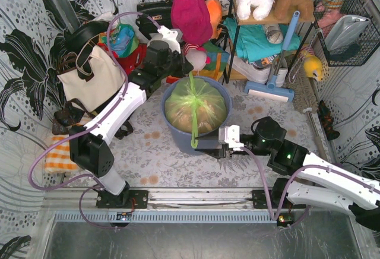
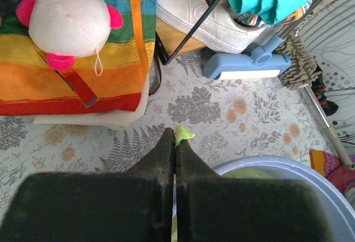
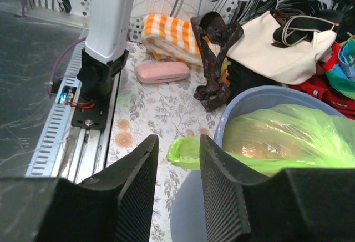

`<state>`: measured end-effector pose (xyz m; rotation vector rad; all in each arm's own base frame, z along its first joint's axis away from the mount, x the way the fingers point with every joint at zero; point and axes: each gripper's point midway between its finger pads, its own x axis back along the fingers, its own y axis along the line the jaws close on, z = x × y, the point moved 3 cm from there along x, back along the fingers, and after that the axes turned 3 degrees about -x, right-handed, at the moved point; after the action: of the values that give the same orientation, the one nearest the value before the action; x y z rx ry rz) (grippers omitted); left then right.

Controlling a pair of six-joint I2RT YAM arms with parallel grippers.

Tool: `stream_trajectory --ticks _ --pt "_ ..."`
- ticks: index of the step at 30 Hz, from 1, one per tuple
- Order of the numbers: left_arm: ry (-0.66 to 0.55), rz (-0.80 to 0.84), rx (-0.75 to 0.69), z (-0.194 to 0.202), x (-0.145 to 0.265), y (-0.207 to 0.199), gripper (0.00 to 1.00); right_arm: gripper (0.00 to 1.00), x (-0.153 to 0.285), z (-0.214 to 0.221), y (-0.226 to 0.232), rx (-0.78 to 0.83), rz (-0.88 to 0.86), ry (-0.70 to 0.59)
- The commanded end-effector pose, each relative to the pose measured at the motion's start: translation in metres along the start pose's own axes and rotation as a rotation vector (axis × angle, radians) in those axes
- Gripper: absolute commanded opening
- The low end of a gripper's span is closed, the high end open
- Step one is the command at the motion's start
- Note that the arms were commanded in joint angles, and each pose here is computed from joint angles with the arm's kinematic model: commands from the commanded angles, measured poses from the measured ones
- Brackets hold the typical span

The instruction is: Tie the trash bag

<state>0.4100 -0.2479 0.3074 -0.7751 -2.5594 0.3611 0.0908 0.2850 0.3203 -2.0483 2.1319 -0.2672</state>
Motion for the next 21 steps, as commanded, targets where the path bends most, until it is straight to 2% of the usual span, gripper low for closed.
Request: stream_trajectory --ticks 1,5,9,13,16,21 --pt "-0.059 0.046 -0.026 -0.019 0.015 -0.011 0.00 0.36 0.001 0.006 -0.004 0.064 0.000 0.065" --pt "-0.059 0.057 -0.021 -0.017 0.016 -0.013 0.00 0.36 0.002 0.009 -0.003 0.107 -0.017 0.081" --pt "-0.061 0.063 -0.019 -0.017 0.018 -0.014 0.00 0.49 -0.001 0.014 -0.005 0.165 -0.039 0.108" --pt "-0.067 0.072 -0.018 -0.017 0.020 -0.016 0.00 0.58 -0.006 0.019 -0.010 0.238 -0.046 0.117" --pt "-0.066 0.072 -0.016 -0.017 0.021 -0.016 0.00 0.57 -0.013 0.020 -0.016 0.279 -0.031 0.120" --pt "-0.065 0.077 -0.018 -0.015 0.021 -0.016 0.00 0.46 -0.019 0.018 -0.027 0.309 0.024 0.098"
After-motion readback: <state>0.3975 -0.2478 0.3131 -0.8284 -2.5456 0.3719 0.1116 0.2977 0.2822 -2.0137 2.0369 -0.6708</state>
